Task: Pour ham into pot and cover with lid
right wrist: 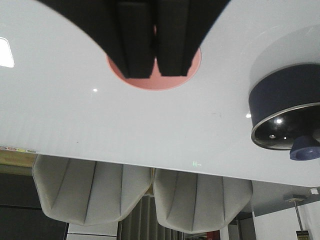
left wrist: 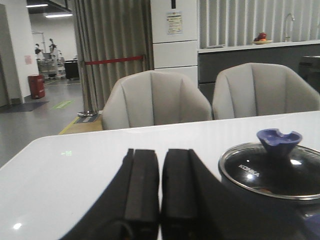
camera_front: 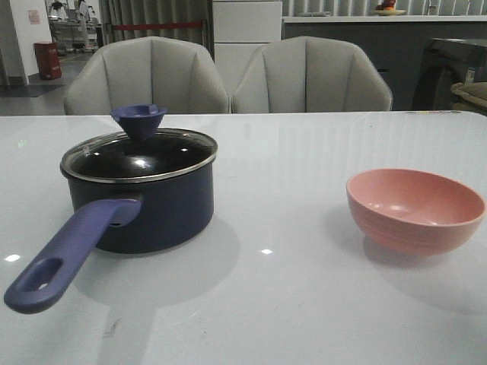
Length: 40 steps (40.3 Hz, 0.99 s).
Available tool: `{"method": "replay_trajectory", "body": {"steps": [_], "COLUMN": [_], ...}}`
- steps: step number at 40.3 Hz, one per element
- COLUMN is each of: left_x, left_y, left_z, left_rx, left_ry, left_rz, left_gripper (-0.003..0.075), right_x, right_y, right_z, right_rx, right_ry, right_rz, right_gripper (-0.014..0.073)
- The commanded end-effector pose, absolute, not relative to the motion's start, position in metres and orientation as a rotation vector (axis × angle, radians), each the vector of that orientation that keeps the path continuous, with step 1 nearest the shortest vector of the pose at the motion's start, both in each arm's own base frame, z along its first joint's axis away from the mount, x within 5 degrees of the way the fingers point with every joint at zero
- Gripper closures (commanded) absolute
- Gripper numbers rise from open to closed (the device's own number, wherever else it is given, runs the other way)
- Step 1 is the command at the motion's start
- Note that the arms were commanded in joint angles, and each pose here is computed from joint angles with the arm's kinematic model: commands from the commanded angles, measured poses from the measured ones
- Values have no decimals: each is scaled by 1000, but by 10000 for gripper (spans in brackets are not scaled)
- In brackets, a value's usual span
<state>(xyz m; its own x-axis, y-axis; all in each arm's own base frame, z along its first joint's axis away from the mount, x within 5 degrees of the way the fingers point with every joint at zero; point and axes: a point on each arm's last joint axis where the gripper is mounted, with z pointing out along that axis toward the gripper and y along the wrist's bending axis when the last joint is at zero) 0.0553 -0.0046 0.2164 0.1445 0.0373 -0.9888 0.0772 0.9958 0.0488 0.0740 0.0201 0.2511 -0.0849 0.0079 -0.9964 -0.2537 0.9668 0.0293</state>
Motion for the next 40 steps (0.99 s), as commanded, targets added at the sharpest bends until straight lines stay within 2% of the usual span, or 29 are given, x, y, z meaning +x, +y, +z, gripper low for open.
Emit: {"method": "replay_trajectory", "body": {"steps": [1,40], "left_x": [54,54], "left_y": [-6,-6], "left_z": [213,212], "left_rx": [105,69], "left_ry": [1372,1378], "left_rz": [-52,-97], "left_gripper": [606,606], "right_x": [75,75], "right_y": [19,19], "right_z": [265,265], "right_rx": [-168,-168], "right_ry": [1559,1559], "right_rz": [209,209], "right_gripper": [447,447]}}
